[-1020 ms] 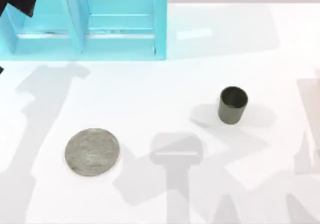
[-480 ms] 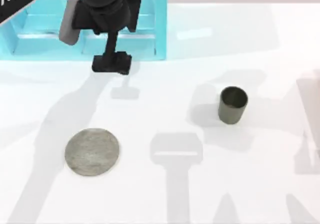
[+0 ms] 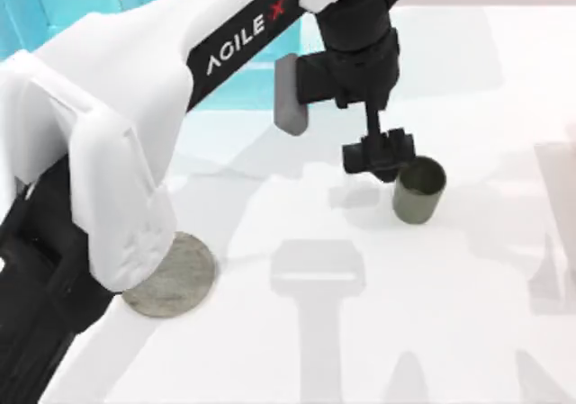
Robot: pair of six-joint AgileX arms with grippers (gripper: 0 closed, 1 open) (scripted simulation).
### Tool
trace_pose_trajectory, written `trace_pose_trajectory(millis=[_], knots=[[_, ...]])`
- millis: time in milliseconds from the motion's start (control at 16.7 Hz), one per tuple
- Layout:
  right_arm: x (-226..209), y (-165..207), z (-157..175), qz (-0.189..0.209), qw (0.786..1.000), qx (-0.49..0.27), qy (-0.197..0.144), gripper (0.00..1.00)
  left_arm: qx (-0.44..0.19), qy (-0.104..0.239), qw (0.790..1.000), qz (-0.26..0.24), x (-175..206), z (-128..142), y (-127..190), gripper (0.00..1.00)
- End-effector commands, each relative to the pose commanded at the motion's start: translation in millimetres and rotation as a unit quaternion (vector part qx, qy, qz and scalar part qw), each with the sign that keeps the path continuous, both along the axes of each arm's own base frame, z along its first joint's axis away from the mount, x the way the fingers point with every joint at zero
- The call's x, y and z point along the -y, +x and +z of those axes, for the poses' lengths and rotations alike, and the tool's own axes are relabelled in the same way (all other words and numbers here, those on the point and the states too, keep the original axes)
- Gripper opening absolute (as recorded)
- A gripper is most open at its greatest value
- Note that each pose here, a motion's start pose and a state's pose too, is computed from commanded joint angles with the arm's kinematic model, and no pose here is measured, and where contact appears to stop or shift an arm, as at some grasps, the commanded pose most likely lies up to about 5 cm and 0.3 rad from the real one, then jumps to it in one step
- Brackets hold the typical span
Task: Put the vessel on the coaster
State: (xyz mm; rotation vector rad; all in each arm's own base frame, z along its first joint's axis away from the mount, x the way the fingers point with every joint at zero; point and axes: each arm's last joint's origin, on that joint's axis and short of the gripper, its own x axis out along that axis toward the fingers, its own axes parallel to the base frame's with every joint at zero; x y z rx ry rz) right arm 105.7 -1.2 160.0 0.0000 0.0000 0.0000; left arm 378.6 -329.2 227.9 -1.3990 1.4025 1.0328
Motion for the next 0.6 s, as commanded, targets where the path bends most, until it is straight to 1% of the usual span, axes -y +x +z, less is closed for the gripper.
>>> trace_pose_trajectory(millis=[120, 240, 600], knots=[[0.0, 0.0, 0.0, 0.000, 1.000, 0.000, 0.000, 1.00, -0.008, -0.009, 1.000, 0.000, 15.8, 0.8, -9.7, 1.00], [0.0, 0.0, 0.0, 0.000, 1.000, 0.000, 0.000, 1.00, -0.012, -0.013, 1.000, 0.000, 22.9, 0.4, -14.2, 1.00], [0.0, 0.0, 0.0, 0.000, 1.000, 0.000, 0.000, 1.00, -0.010, -0.013, 1.000, 0.002, 21.7, 0.2, -12.9, 1.00]])
